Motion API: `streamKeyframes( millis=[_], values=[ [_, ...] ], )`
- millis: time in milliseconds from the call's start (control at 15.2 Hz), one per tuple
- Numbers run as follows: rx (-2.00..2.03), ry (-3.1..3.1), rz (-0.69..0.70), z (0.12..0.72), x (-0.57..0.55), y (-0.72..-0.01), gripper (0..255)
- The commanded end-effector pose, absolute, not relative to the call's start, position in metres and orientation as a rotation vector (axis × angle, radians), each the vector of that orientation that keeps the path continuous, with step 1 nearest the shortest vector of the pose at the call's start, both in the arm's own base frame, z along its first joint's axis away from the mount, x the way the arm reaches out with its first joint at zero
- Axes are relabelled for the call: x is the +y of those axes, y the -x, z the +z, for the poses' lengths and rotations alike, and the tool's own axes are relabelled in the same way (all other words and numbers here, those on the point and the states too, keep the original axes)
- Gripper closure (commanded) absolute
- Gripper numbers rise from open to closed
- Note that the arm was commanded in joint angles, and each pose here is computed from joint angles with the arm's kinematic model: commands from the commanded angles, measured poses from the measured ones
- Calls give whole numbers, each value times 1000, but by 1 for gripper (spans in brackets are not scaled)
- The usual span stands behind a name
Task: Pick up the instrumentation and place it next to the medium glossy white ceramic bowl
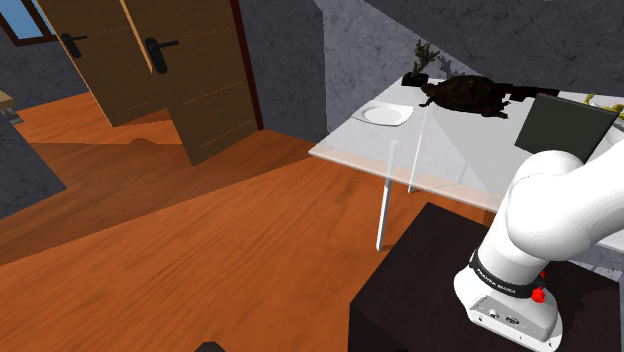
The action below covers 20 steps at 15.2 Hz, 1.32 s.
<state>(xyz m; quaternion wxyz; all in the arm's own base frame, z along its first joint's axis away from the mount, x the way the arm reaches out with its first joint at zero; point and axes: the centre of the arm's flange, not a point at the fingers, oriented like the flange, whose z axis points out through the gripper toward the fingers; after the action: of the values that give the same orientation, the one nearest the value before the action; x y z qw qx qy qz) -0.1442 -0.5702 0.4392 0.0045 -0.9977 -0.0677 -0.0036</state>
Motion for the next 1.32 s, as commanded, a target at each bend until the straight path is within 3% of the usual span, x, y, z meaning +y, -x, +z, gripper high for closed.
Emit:
streamKeyframes(
  millis=[0,1254],
  values=[
    [-212,3126,-11,430,-570,144,255],
    [-213,3126,-11,340,-570,144,255]
  ],
)
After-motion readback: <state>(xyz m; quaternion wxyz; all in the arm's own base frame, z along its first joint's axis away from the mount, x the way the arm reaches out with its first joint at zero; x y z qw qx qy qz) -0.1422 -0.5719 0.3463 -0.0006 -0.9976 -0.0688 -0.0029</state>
